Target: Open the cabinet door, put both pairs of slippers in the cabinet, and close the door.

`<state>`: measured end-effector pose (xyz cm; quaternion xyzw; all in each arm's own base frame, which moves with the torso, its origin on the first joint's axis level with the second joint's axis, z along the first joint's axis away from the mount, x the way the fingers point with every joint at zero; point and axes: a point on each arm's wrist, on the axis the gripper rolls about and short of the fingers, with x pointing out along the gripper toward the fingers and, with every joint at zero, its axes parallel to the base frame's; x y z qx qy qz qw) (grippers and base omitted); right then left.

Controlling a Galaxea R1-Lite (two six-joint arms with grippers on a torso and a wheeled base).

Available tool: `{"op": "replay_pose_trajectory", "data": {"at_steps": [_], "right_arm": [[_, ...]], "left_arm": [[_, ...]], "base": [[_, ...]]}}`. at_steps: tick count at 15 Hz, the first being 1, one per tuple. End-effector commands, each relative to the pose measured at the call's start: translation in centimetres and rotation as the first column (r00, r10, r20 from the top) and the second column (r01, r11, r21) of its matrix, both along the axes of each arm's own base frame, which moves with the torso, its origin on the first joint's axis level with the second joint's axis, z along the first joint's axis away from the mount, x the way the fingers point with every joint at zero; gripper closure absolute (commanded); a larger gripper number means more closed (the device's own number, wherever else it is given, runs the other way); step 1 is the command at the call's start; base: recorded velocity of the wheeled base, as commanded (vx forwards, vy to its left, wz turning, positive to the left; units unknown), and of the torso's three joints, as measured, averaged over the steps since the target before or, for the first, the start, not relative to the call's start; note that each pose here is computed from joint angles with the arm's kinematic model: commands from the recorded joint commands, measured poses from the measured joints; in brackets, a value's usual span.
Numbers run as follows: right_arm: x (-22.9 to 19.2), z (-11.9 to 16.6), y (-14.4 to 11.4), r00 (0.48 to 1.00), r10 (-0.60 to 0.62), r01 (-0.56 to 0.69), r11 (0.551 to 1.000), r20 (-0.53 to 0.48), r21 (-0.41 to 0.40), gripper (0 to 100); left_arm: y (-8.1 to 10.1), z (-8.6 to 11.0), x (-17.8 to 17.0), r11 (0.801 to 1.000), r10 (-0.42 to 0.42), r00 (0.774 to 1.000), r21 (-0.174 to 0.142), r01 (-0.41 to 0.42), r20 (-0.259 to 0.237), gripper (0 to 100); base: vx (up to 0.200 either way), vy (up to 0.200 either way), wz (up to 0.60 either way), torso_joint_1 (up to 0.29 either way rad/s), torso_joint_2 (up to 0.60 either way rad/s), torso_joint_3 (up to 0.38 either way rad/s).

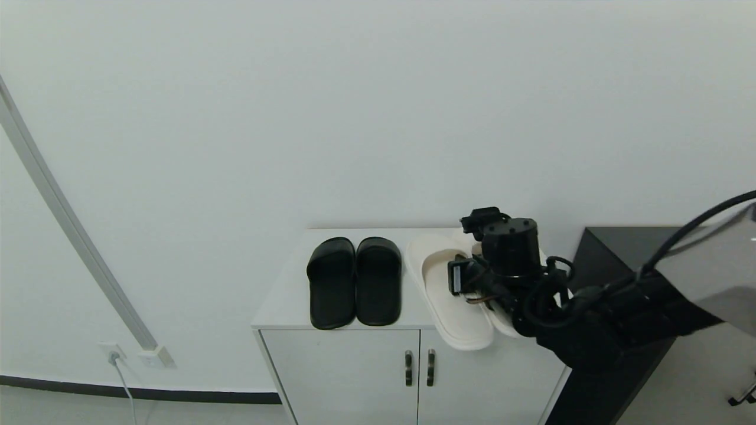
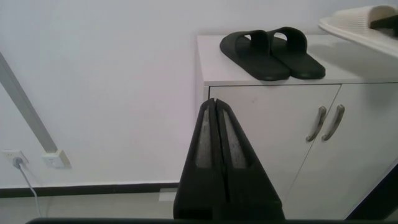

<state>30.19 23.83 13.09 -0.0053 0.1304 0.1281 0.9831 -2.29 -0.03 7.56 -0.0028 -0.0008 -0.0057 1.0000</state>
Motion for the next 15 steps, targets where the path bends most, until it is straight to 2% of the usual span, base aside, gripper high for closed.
{"op": "replay_pose_trajectory", "data": {"at_steps": [1,4,7,15], "right_arm": [[-6.7,3.3,-3.7,0.978,0.206,-0.207,0.978,0.034,0.038,100],[-10.5,3.5,-6.5,0.927,0.374,-0.373,0.925,0.003,0.069,100],[-12.9,3.3,-7.7,0.875,0.484,-0.481,0.872,-0.012,0.089,100],[-14.3,2.5,-6.9,0.842,0.537,-0.533,0.842,-0.043,0.079,100]], "left_arm": [[0.0,0.0,0.0,1.0,-0.001,1.0,0.002,0.001,-0.002,100],[0.0,0.0,0.0,1.0,0.001,1.0,-0.001,-0.001,0.0,100],[0.0,0.0,0.0,1.0,0.001,1.0,-0.002,-0.001,-0.002,100],[0.0,0.0,0.0,1.0,0.001,1.0,-0.001,-0.001,0.0,100]], "base": [[0.0,0.0,0.0,0.0,0.0,0.0],[0.0,0.0,0.0,0.0,0.0,0.0],[0.0,0.0,0.0,0.0,0.0,0.0],[0.0,0.0,0.0,0.0,0.0,0.0]]}}
